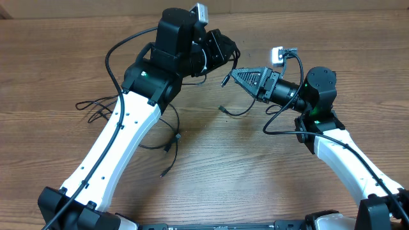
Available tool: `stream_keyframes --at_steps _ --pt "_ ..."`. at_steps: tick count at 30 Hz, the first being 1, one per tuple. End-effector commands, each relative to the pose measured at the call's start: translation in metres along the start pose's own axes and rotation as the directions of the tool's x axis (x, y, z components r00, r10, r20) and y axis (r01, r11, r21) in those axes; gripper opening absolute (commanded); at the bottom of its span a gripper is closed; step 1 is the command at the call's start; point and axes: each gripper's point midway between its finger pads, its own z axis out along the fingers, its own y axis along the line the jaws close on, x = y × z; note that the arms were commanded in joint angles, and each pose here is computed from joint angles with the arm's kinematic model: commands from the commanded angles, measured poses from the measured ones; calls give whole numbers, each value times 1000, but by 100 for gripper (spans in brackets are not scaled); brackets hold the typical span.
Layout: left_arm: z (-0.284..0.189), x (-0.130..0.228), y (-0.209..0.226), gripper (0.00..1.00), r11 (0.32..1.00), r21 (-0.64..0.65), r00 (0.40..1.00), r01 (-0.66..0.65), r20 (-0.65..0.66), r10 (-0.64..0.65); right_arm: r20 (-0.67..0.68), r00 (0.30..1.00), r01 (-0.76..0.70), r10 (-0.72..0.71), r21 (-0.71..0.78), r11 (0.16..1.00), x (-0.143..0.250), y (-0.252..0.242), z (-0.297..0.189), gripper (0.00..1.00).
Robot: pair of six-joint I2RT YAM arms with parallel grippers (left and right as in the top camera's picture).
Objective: Untangle cables
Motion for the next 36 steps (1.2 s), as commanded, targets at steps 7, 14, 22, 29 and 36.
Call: stream_keyframes --at_steps 7,14,22,29,36 --pt "8 9 -6 5 998 -18 998 55 21 -55 2 1000 9 -9 -5 1000 -1 2 2 61" --pt "12 17 -10 4 998 -33 998 58 36 -57 2 1000 9 -9 -4 1000 -1 2 2 49" --pt "12 13 -8 4 997 -45 997 59 58 -56 2 1000 9 -9 -4 1000 -1 2 2 16" --pt "8 -8 8 4 987 -107 980 122 173 -103 -20 999 -31 31 20 999 5 -5 2 4" --pt "-6 -42 32 4 970 -143 946 199 286 -152 -95 991 -85 94 93 992 25 -27 -1 4"
